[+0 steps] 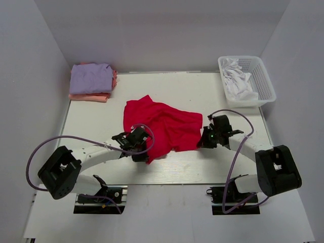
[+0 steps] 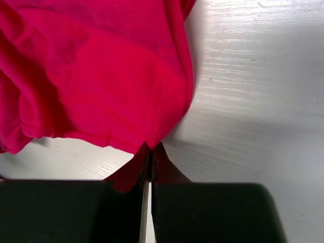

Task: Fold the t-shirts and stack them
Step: Flatten out the tshirt

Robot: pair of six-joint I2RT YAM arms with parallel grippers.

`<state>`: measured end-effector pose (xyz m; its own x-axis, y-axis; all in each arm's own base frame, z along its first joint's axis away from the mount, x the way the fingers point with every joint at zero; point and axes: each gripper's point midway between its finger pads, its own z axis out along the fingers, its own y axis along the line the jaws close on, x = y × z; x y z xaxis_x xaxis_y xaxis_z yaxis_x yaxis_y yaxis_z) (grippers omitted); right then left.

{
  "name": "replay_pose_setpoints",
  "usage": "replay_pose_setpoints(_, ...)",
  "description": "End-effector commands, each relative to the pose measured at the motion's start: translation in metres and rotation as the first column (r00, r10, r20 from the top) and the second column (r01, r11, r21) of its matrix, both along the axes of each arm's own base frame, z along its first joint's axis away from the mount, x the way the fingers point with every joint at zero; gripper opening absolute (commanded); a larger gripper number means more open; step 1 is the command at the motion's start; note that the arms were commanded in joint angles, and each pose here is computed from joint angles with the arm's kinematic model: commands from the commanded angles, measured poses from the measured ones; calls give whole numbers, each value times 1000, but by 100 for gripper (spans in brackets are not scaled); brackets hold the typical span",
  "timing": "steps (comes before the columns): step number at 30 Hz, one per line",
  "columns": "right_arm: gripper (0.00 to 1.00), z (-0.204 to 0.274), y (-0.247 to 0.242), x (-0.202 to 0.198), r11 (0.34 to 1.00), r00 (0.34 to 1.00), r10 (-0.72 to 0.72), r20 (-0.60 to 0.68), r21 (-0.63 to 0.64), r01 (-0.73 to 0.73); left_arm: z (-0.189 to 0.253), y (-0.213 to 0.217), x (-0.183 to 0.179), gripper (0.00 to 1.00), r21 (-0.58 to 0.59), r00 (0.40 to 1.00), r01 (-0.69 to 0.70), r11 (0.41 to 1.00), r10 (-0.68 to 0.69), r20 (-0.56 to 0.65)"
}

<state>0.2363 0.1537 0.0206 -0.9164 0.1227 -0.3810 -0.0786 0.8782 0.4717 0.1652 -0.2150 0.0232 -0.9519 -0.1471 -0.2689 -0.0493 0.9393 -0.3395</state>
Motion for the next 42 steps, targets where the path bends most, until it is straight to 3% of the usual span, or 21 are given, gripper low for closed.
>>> replay_pose_setpoints(1,0,10,4,7,1000,998,-2,61,16,1,31,4,23,0,58,994,-10,998,4,108)
replay_pose_setpoints(6,0,72,-1,39,999,964,-46,262,0,48,94,16,61,0,123,958,-114,986,76,276)
replay_pose_setpoints(8,0,115,-8,54,996,921,-87,380,5,92,117,36,70,0,198,935,-181,963,106,337)
replay_pose_setpoints(14,0,221,-37,70,971,749,-209,628,42,235,197,62,89,0,152,844,-333,931,222,488)
replay_pose_setpoints(16,0,245,-46,71,960,709,-239,663,53,274,231,80,89,0,128,790,-404,906,274,549)
replay_pose_setpoints(17,0,272,-57,72,945,651,-268,710,62,321,245,86,89,0,106,763,-432,896,300,573)
replay_pose_setpoints(18,0,278,-62,73,937,636,-282,719,64,343,273,96,89,0,47,706,-466,884,340,621)
replay_pose_setpoints(21,0,318,-80,71,905,553,-325,767,81,418,319,102,89,0,-57,630,-446,893,359,689)
replay_pose_setpoints(24,0,354,-83,63,904,495,-334,802,124,408,370,113,81,0,-157,546,-401,903,373,750)
replay_pose_setpoints(30,0,423,-90,36,911,367,-335,868,199,360,435,113,65,0,-217,474,-238,947,308,825)
replay_pose_setpoints(34,0,447,-91,18,920,331,-331,884,223,324,474,122,46,0,-274,416,-159,948,316,853)
replay_pose_setpoints(38,0,477,-96,-10,922,263,-338,904,262,284,508,105,12,0,-286,347,117,951,231,909)
replay_pose_setpoints(40,0,487,-100,-25,921,239,-347,907,281,271,528,90,-12,0,-286,283,291,913,204,937)
replay_pose_setpoints(42,0,493,-101,-35,922,228,-353,907,296,249,537,90,-26,0,-286,246,358,889,206,947)
